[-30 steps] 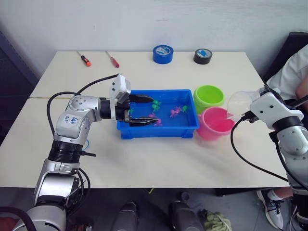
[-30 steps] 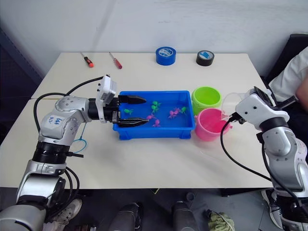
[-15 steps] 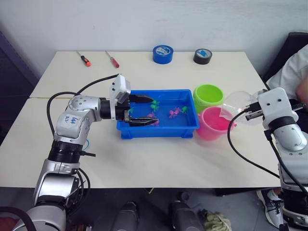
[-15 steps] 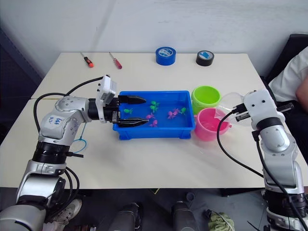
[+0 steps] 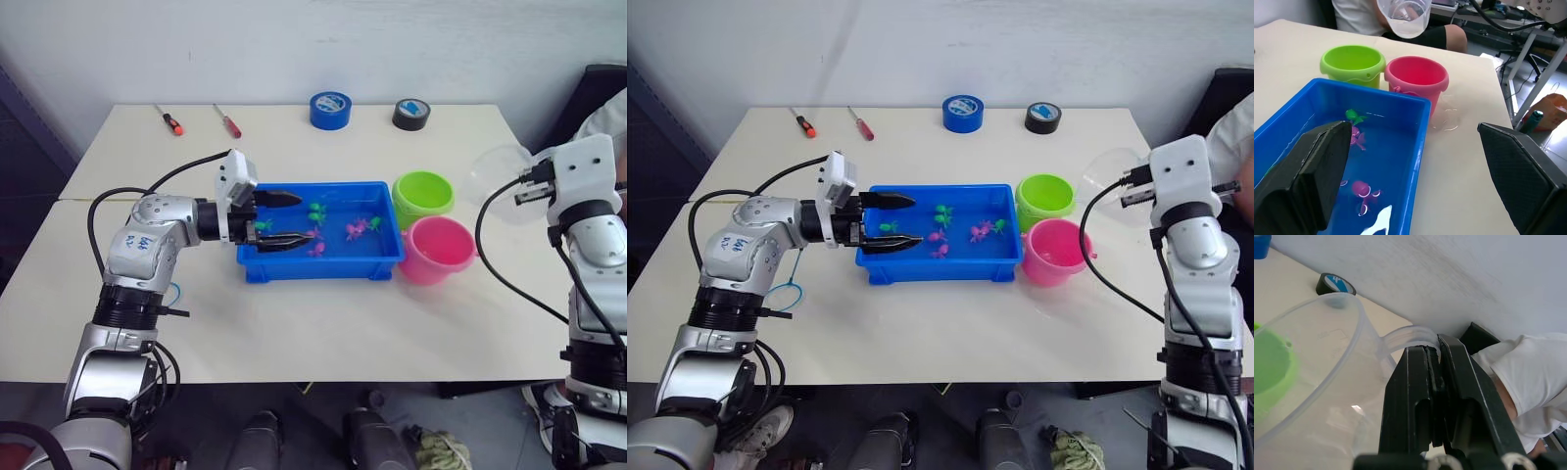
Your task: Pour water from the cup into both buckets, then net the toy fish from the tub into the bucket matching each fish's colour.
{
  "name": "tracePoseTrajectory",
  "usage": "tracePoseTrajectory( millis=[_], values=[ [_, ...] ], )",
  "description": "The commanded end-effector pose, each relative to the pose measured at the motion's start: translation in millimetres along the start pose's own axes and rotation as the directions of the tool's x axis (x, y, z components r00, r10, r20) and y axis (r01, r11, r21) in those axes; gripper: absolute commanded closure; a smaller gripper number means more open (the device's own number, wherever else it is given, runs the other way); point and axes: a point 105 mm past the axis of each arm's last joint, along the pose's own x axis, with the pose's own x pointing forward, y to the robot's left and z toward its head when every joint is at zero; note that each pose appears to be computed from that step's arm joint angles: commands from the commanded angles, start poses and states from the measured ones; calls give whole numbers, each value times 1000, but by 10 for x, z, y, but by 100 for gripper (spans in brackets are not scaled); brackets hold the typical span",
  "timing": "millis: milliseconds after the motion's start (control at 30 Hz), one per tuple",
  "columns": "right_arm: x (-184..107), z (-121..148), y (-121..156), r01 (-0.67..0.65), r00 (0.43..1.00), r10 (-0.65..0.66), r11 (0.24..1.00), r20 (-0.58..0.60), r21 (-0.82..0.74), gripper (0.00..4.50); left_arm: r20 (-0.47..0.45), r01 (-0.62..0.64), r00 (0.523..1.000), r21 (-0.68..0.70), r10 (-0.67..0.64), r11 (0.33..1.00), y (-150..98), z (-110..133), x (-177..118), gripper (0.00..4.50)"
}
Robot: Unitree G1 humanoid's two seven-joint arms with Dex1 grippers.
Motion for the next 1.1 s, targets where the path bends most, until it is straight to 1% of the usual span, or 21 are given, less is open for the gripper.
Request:
tracePoseTrajectory(
  millis=[33,267,400,500,633,767,900,1000,1100],
  values=[
    [100,170,-5,34,997,-33,999,66,-10,445,28,-36,999,66,34,997,74,178,-83,0],
    [301,188,169,39,997,-39,999,73,-6,445,13,-95,995,86,94,992,159,184,-179,0],
    [454,213,317,45,996,-41,998,77,-47,445,5,-115,993,92,115,989,182,187,-249,0],
    [506,246,381,43,995,-35,996,95,-83,445,5,-117,993,93,117,989,175,190,-258,0],
    [579,311,479,51,992,-29,982,126,-182,445,1,-120,993,95,120,988,151,177,-266,0],
    [621,356,546,52,988,-15,968,154,-244,445,0,-122,992,94,122,988,130,170,-269,0],
    [641,463,650,61,976,23,924,216,-378,445,-4,-132,991,92,133,987,132,157,-289,0],
    [642,486,677,65,972,34,913,233,-403,445,-6,-140,990,95,142,986,139,155,-293,0],
    [632,520,718,73,964,56,884,260,-463,445,-2,-166,986,108,167,980,173,158,-299,0]
  ],
)
